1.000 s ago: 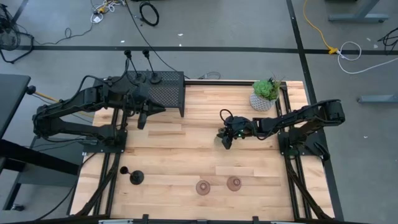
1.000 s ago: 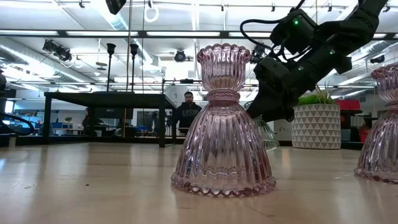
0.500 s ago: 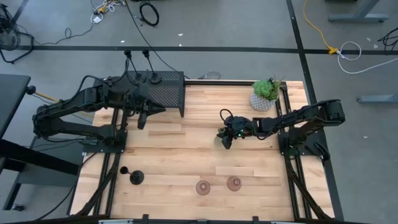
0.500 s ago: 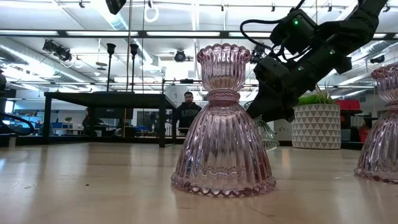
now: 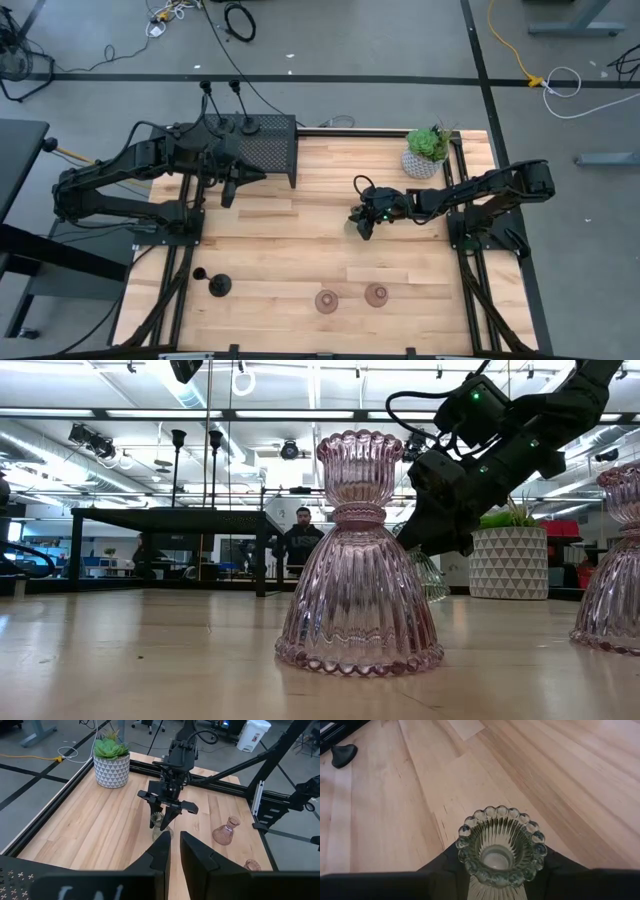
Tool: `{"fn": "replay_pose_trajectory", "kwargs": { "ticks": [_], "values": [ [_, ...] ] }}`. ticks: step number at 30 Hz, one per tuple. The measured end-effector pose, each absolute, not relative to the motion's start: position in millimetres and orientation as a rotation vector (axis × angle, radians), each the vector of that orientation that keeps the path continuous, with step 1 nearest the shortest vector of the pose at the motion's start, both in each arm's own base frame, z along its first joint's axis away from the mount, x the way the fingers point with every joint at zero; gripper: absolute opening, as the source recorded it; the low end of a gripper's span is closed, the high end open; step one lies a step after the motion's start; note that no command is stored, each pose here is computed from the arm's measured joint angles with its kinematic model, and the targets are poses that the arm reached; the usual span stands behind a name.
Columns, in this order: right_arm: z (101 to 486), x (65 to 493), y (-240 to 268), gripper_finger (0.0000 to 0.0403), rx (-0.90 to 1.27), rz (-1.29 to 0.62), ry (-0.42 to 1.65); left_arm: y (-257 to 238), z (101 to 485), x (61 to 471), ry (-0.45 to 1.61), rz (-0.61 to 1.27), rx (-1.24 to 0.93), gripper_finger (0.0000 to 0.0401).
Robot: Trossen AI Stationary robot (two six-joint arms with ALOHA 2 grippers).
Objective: Pick & Place candle stick holders
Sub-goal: Put the green glass candle holder on the shelf
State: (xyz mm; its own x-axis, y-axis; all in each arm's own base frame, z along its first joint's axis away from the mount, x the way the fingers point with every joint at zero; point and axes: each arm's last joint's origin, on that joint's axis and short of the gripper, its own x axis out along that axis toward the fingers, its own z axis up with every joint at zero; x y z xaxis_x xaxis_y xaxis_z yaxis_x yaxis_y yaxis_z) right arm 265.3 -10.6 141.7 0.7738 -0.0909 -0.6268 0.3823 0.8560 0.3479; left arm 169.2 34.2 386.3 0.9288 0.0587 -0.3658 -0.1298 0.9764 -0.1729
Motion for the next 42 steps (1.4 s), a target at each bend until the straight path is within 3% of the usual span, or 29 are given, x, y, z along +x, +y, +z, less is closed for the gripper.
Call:
{"fn": "replay_pose_trajectory", "kwargs": {
  "ticks": [19, 42],
  "values": [
    [169, 275, -11, 0.013, 0.439, -0.246, 0.64, 34, 386, 169, 0.367, 0.098, -0.196, 0.0046],
    [300, 280, -13, 0.013, 0.243, -0.213, 0.426, 34, 386, 169, 0.367, 0.097, -0.196, 0.0046]
  ]
}}
